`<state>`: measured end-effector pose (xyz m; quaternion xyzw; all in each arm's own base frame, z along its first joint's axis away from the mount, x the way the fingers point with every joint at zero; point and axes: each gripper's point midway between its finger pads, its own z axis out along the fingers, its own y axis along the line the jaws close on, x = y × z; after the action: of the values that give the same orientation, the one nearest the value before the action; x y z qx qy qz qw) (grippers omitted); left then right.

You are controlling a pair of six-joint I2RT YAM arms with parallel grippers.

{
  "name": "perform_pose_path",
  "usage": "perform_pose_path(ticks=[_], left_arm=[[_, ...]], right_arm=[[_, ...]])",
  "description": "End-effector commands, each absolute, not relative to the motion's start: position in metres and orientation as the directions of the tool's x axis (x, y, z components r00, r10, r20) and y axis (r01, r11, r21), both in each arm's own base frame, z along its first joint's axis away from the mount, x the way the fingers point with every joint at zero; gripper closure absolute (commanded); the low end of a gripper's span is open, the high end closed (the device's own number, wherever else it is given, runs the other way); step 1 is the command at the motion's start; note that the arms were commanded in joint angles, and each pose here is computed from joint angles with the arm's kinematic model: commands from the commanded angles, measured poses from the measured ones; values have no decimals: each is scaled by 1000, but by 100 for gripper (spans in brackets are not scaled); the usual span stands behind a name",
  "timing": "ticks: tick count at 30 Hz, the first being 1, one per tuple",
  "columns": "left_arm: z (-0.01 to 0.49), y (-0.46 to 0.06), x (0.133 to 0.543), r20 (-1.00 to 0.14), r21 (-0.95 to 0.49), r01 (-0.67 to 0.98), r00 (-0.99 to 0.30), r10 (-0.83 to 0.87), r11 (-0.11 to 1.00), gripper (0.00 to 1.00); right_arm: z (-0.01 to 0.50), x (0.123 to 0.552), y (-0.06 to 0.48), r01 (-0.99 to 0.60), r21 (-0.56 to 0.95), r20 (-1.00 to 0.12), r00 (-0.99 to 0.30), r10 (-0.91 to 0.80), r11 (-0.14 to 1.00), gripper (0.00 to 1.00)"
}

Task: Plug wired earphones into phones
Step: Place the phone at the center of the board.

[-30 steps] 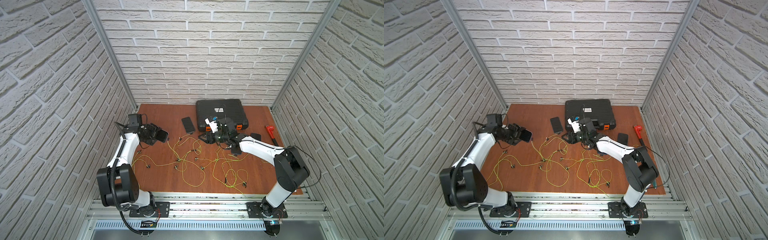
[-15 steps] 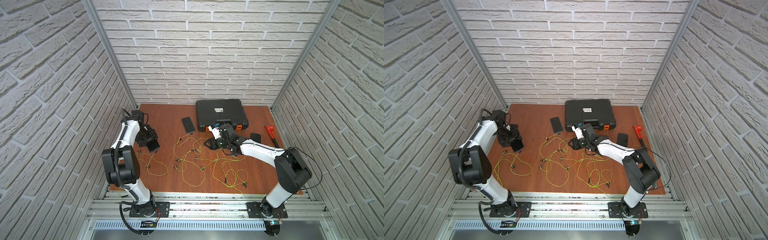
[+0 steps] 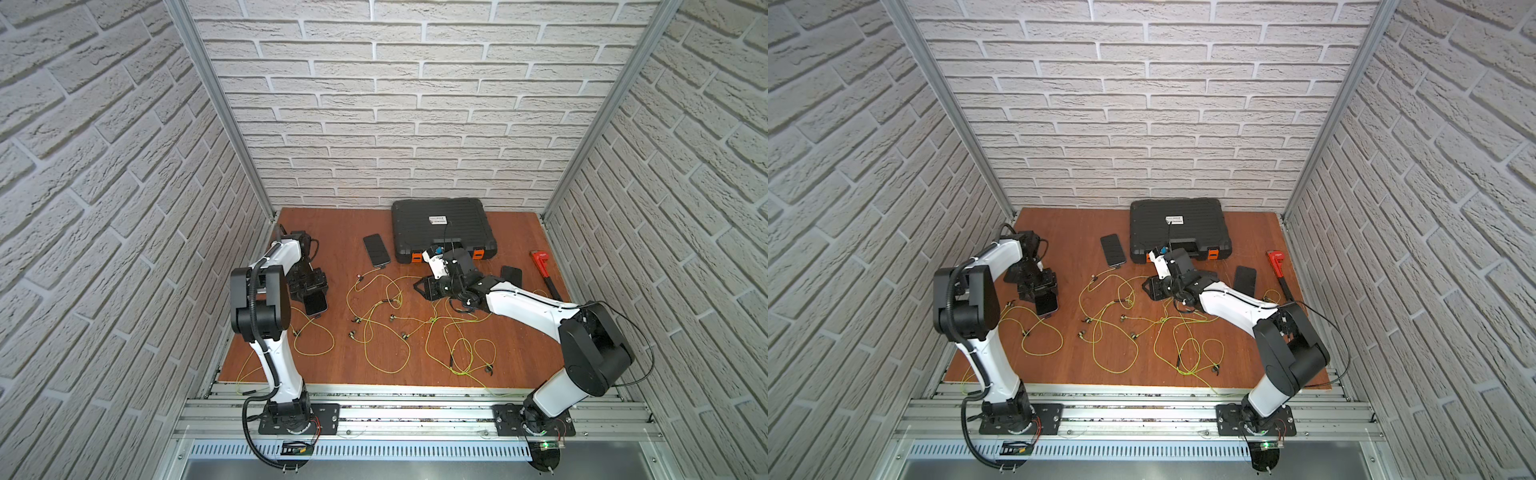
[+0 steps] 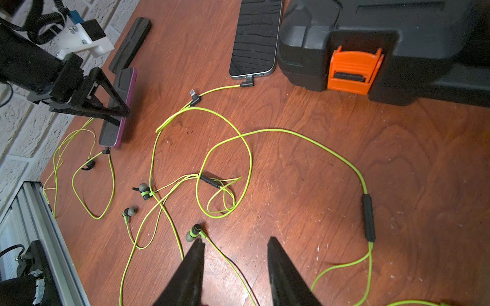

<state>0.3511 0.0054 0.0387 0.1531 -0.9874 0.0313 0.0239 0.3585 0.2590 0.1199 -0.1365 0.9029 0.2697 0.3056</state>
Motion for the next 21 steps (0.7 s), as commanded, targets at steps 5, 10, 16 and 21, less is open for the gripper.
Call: perform_pose_path(ticks=[5,10,16,21], left_arm=[[33,9,352,59,-16,-242,-969,-241,970,82],[23,6,349,89,-23,-232,-969,-229,973,55],[25,5,351,83,-28,-205,-976,-202,978,20],[40,2,357,79,-48,-154,-986,-150,987,2]], right_arm=[[123,357,256,-444,379,-664,-741,-95,812,61],[132,358,256,-456,374,-689,-720,-88,808,61],[138,358,252,-457,355,-709,-700,-84,816,61],[138,357,254,-470,361,-707,-701,-92,806,56]])
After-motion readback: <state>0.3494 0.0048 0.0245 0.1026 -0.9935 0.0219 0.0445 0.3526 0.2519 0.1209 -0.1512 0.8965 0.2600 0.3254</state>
